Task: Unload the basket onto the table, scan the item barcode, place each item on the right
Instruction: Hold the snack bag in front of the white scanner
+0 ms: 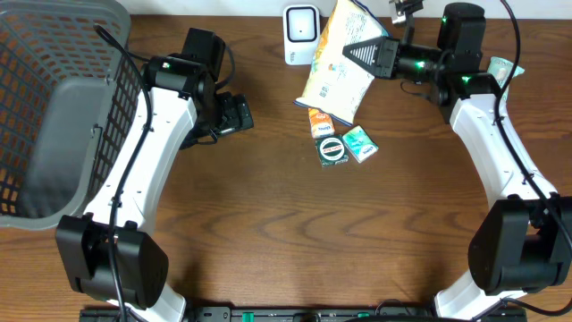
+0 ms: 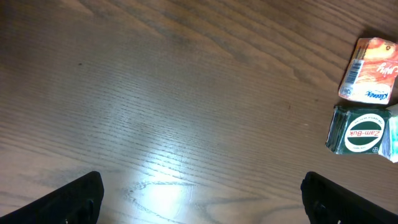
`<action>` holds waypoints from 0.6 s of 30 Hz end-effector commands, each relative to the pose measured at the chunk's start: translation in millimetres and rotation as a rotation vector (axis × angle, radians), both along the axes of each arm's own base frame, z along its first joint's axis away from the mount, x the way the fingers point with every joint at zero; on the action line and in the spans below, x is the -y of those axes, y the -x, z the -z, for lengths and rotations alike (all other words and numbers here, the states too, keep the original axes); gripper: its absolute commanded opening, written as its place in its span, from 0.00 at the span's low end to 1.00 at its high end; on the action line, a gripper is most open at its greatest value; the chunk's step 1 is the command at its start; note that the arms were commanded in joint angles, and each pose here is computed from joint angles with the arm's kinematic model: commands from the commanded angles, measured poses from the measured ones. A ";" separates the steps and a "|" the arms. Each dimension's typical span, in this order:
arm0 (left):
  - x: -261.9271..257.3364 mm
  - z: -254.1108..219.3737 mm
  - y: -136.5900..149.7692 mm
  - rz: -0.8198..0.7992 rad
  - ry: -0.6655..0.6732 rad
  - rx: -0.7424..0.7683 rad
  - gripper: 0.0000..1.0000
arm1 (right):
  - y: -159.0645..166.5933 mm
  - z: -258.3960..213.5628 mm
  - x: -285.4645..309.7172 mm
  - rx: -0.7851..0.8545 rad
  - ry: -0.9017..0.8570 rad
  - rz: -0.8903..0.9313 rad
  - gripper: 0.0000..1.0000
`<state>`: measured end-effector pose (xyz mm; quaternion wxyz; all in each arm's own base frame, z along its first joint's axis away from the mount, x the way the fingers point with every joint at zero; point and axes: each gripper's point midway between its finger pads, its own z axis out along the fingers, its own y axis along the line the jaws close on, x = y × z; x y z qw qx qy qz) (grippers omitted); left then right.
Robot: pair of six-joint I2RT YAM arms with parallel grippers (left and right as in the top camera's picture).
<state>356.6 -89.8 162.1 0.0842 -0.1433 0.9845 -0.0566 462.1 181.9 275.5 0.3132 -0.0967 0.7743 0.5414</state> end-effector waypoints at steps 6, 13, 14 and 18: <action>-1.4 2.9 1.2 -0.014 -0.003 -0.012 1.00 | 17.5 -18.9 -14.6 -0.038 -0.056 -0.064 0.01; -1.5 2.9 1.2 -0.014 -0.003 -0.012 1.00 | 22.1 -19.0 -25.7 -0.029 -0.052 -0.088 0.01; -1.4 2.9 1.2 -0.014 -0.003 -0.012 1.00 | 21.7 -18.3 -27.3 -0.029 -0.048 -0.084 0.01; -1.4 2.9 1.2 -0.014 -0.003 -0.012 1.00 | 21.1 -16.6 -32.2 -0.029 -0.038 -0.075 0.01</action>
